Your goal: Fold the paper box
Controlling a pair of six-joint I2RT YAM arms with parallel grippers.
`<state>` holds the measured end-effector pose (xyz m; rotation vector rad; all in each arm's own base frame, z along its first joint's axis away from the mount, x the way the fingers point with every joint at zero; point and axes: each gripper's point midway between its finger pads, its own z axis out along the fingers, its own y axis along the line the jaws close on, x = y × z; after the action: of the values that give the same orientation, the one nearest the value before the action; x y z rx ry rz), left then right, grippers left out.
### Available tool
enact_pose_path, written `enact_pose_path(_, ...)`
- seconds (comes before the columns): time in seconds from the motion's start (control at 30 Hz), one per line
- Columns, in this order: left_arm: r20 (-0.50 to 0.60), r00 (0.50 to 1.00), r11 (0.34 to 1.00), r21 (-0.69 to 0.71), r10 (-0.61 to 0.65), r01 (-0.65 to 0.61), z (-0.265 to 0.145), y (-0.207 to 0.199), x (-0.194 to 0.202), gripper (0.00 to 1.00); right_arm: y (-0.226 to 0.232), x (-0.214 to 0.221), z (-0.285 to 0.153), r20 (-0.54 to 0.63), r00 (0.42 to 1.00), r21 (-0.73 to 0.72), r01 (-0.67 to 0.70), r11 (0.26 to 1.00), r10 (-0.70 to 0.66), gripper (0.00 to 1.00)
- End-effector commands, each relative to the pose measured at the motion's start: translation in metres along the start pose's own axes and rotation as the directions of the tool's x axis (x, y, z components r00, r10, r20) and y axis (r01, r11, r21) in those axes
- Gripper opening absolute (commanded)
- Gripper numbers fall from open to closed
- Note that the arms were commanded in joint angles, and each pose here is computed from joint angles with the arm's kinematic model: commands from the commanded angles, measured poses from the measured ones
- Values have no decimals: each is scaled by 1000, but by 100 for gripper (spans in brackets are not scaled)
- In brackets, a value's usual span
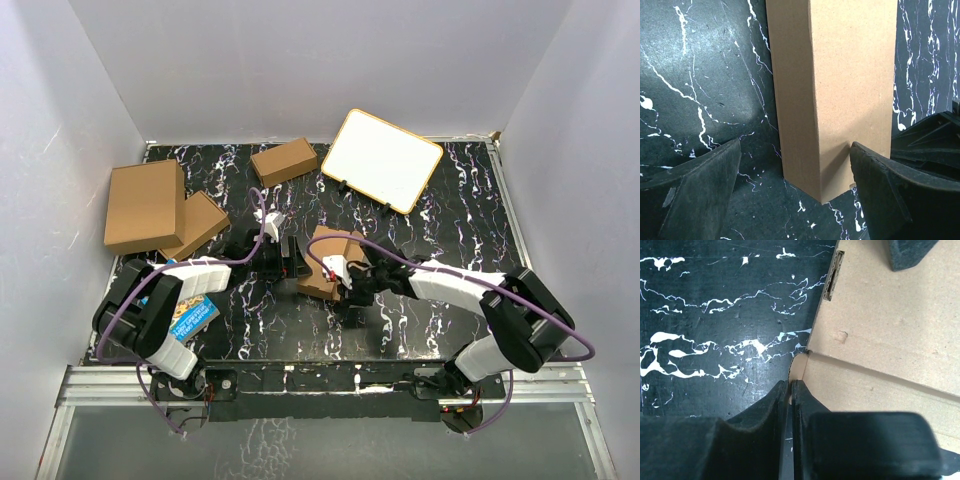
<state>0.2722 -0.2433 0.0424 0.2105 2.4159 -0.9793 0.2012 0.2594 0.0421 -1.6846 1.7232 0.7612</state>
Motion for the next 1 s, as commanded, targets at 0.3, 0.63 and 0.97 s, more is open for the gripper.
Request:
enact_pose_path(0.3,-40,999,999,48,1,1,6,-8,-2,73,-20,-25,-2,61,997,37,-57,998,55,9)
enact_pose_path(0.63,-80,997,999,52,0,4,10,-10,6,69,-27,-33,-2,70,994,52,-88,995,84,8)
enact_pose_path(0.97,-92,996,999,40,-13,17,12,-11,9,68,-32,-45,-5,96,992,67,-88,994,82,8)
